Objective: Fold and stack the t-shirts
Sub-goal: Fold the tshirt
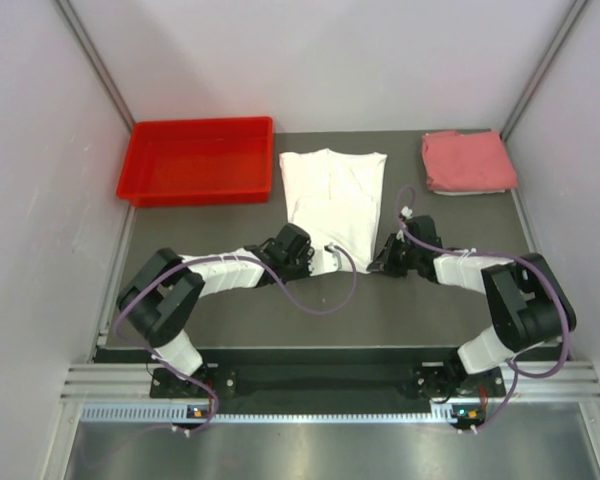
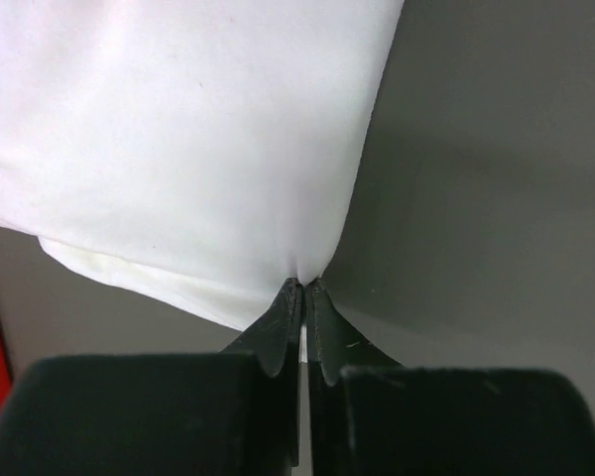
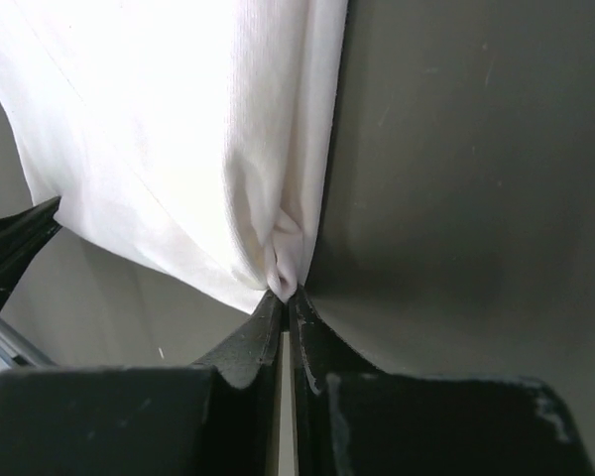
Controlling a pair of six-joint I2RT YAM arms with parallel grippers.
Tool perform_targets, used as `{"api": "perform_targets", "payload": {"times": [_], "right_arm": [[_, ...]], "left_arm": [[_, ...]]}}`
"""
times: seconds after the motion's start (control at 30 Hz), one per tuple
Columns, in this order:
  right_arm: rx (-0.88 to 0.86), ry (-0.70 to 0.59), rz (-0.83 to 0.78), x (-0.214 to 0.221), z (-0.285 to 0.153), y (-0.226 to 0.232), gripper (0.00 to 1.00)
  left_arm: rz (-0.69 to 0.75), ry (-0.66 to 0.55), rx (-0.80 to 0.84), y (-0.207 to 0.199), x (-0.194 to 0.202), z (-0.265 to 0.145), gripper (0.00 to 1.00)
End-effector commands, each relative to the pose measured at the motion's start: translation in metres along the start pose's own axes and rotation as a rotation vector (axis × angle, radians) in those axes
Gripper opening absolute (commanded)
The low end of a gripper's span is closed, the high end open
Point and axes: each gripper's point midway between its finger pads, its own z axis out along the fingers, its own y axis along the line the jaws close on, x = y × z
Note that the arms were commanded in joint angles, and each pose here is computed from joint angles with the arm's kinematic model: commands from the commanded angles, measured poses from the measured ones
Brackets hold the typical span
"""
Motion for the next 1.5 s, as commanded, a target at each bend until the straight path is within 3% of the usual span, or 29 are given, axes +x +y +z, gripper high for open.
{"api": "perform_targets", "payload": {"times": [0.0, 0.13, 0.3, 0.63, 0.8, 0.97, 1.07, 1.23, 1.47], "right_arm": [[-0.012, -0.001, -0.038, 0.000, -0.007, 0.006, 0.00], [0.000, 0.031, -0.048, 0.010, -0.018, 0.004, 0.00], [-0.024, 0.061, -0.077, 0.024, -0.037, 0.013, 0.00], [0.035, 0.255, -0.134, 0.096, -0.113, 0.020, 0.00], [0.005, 0.229, -0.135, 0.104, -0.155, 0.038, 0.00], [0.030, 0.175, -0.143, 0.078, -0.156, 0.043, 0.00], [0.047, 0.130, -0.152, 0.041, -0.140, 0.038, 0.00], [0.005, -0.057, -0.086, -0.056, -0.120, 0.034, 0.00], [0.056, -0.060, -0.015, -0.117, -0.064, 0.003, 0.00]], "left_arm": [[-0.025, 0.106, 0.009, -0.012, 0.030, 0.009, 0.00], [-0.087, 0.109, -0.011, -0.007, 0.027, -0.003, 0.00], [-0.175, 0.017, -0.061, 0.002, 0.006, -0.041, 0.00], [-0.171, 0.029, 0.263, -0.065, 0.008, -0.128, 0.00], [-0.186, -0.014, 0.227, -0.052, -0.010, -0.172, 0.00], [-0.210, -0.057, -0.008, 0.016, -0.037, -0.169, 0.00], [-0.250, -0.071, -0.049, 0.059, -0.048, -0.156, 0.00], [-0.316, 0.026, -0.139, 0.134, -0.031, -0.110, 0.00], [-0.308, 0.115, -0.212, 0.193, -0.019, -0.046, 0.00]]}}
